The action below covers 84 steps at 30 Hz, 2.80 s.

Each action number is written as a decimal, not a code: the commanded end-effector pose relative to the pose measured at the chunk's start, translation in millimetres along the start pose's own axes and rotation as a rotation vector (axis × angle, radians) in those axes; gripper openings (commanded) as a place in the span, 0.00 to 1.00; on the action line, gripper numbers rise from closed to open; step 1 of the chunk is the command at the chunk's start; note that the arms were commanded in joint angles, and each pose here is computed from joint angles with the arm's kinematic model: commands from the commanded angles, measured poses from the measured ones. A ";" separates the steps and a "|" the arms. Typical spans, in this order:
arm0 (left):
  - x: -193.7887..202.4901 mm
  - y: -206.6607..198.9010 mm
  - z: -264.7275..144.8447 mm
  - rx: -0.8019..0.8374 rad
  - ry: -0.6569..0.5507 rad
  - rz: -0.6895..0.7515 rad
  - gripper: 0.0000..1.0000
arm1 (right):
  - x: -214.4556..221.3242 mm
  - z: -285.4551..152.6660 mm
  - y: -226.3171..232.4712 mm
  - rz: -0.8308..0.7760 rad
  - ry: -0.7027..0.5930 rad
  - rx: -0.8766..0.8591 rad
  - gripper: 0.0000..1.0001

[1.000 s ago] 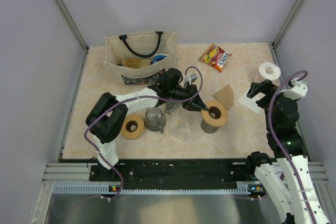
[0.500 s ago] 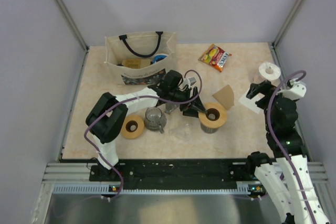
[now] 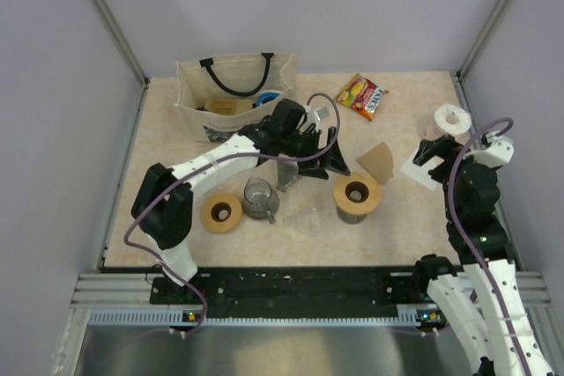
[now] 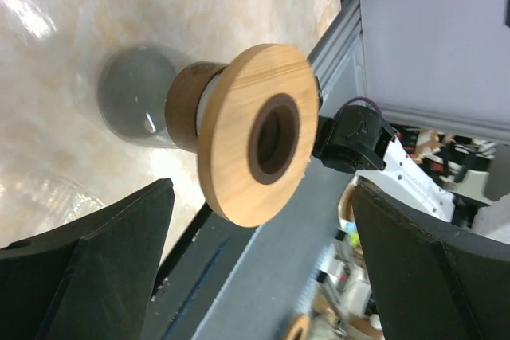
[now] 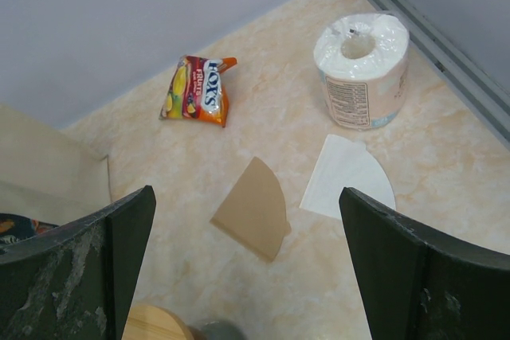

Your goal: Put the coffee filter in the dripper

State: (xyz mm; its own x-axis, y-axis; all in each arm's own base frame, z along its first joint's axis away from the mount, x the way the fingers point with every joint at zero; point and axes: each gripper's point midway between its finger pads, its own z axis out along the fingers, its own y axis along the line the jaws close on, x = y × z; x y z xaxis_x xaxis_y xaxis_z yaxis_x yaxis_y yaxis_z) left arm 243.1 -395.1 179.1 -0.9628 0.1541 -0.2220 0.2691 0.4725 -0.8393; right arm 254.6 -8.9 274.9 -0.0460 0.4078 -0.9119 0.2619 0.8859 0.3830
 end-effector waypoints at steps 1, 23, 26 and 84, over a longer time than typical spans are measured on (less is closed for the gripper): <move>-29.5 -47.7 -49.5 -0.036 -0.199 0.244 0.99 | -4.9 2.2 4.4 -0.005 -0.004 -0.013 0.99; -53.2 84.8 -236.0 -0.486 -0.904 0.023 0.99 | 125.8 50.2 18.9 -0.009 0.593 0.044 0.99; -54.3 89.5 -236.7 -0.494 -0.910 0.036 0.99 | 142.9 62.7 12.2 -0.036 0.635 0.084 0.96; -64.3 99.9 -195.9 -0.423 -0.733 0.030 0.99 | 155.2 127.0 -10.2 -0.157 0.553 0.254 0.64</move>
State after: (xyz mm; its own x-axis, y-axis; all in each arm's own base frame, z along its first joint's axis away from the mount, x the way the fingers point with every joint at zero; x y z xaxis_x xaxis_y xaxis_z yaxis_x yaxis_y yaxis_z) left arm 323.1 -158.4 191.1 -0.6752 -0.3994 -0.6201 0.0572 0.8098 -0.5839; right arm 360.5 32.0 49.0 -0.7214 0.3832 -0.5769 0.4014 0.9101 0.1026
